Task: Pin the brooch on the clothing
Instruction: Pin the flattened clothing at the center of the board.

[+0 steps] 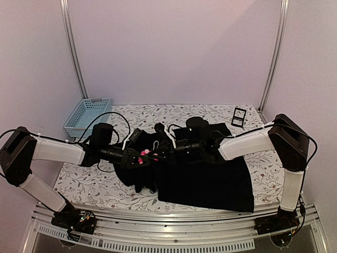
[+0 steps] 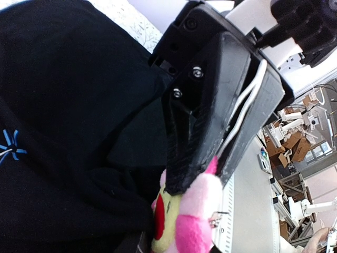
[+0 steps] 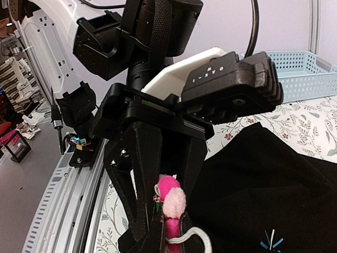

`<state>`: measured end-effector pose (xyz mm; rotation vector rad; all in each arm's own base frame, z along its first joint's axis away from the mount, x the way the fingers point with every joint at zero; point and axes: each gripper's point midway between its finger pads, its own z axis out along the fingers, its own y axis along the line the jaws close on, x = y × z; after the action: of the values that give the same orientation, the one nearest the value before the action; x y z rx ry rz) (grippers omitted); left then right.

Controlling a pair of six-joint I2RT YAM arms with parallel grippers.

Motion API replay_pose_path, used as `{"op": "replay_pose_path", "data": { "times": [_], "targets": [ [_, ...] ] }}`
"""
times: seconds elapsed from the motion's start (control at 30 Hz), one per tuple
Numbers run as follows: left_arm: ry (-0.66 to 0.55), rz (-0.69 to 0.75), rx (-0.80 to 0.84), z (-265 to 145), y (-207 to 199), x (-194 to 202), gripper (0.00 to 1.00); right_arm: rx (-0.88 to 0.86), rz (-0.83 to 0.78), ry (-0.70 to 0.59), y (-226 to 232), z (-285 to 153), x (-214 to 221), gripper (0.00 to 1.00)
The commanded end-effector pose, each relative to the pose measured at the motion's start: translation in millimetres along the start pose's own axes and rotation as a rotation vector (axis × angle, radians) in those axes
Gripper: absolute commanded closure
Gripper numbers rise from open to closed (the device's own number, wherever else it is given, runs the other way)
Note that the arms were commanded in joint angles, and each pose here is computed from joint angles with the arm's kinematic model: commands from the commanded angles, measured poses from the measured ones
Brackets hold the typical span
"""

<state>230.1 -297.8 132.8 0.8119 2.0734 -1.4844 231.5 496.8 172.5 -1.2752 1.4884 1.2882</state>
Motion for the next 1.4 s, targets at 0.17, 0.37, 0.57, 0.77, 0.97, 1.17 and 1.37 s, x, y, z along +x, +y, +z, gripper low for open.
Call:
{"op": "replay_pose_path", "data": {
  "times": [0.17,0.37,0.57,0.77,0.97,1.17,1.37],
  "targets": [
    [-0.104,0.051,-0.1,-6.5,17.0,-28.2,0.83,-0.152,0.076,0.023,42.7,4.9,14.8,1.0],
    [-0.101,0.057,-0.107,-6.8,18.2,-27.5,0.73,-0.135,0.118,0.03,35.7,4.2,19.8,1.0],
    [-0.109,0.093,-0.092,-3.1,14.1,-27.9,0.61,-0.117,0.144,0.026,28.1,4.5,18.1,1.0],
    [-0.115,0.155,-0.122,-0.3,15.7,-17.9,0.59,-0.102,0.216,0.021,20.0,2.8,20.5,1.0],
    [-0.081,0.129,-0.1,-1.8,12.9,-9.1,0.48,-0.075,0.317,0.051,9.3,-2.7,29.2,1.0],
    [-0.041,0.032,-0.133,-8.4,25.6,4.6,0.42,-0.054,0.448,0.09,-1.4,-8.1,35.5,1.0],
    [-0.06,-0.04,-0.13,-10.4,28.9,12.5,0.42,-0.039,0.568,0.116,-11.9,-12.2,48.0,1.0]
  ]
}}
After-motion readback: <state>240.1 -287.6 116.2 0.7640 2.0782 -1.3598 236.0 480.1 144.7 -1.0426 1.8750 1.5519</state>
